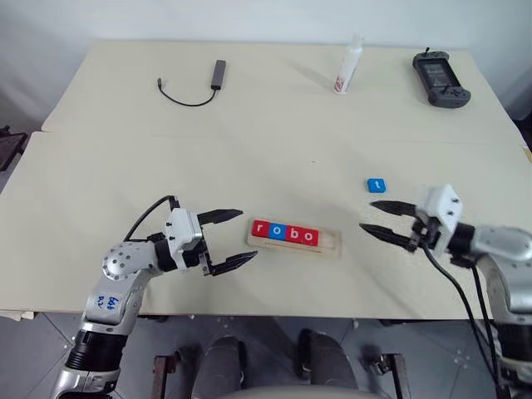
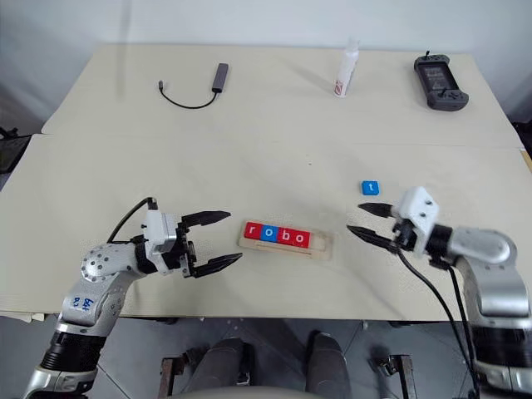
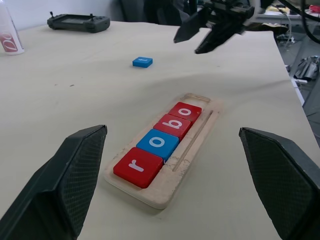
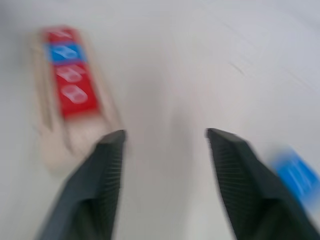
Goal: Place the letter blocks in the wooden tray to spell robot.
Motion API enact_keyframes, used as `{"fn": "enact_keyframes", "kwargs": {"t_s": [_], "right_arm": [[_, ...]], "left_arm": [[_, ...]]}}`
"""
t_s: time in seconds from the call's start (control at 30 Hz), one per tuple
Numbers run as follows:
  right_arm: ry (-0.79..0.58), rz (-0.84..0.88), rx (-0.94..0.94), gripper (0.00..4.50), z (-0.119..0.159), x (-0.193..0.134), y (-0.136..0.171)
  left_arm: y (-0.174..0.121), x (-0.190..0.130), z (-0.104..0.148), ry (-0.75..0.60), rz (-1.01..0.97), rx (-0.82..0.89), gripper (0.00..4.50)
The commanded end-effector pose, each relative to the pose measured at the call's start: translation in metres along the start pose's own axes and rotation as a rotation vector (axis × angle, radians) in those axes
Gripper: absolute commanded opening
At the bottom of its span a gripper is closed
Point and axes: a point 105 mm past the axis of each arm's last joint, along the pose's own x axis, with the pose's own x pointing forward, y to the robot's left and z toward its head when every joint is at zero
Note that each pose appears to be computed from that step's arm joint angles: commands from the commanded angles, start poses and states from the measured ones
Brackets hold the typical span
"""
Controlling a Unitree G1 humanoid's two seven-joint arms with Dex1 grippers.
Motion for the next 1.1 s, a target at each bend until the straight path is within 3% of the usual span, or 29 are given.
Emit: {"fn": "enact_keyframes", "kwargs": {"t_s": [0.03, 0.07, 0.1, 0.3, 0.43, 0.77, 1.0, 1.1], "right_arm": [[-0.003, -0.21, 0.004, 4.06, -0.011, -0.033, -0.013], [0.0, -0.259, 0.021, 4.41, -0.018, -0.039, -0.014], [-0.01, -0.308, 0.035, 4.46, -0.022, -0.044, -0.016], [-0.048, -0.334, 0.074, 4.46, -0.024, -0.037, -0.008], [-0.075, -0.288, 0.138, 4.46, -0.008, -0.011, -0.013], [0.105, -0.383, 0.257, 4.46, -0.003, 0.065, -0.056], [0.136, -0.49, 0.315, 4.46, -0.014, 0.084, -0.069], [0.155, -0.549, 0.368, 3.86, -0.02, 0.087, -0.072]], "left_arm": [[0.004, 0.003, 0.005, -0.028, -0.015, 0.032, 4.5], [0.004, 0.004, 0.005, -0.031, -0.027, 0.03, 4.5], [0.003, 0.005, 0.005, -0.033, -0.039, 0.029, 4.5], [0.006, 0.011, 0.006, -0.047, -0.063, 0.036, 4.5], [0.008, 0.012, 0.007, -0.049, -0.068, 0.045, 4.5], [0.002, 0.007, 0.012, -0.063, -0.052, 0.04, 4.5], [-0.007, 0.002, 0.013, -0.056, -0.031, 0.021, 4.5], [-0.009, 0.0, 0.013, -0.051, -0.017, 0.02, 4.5]]}}
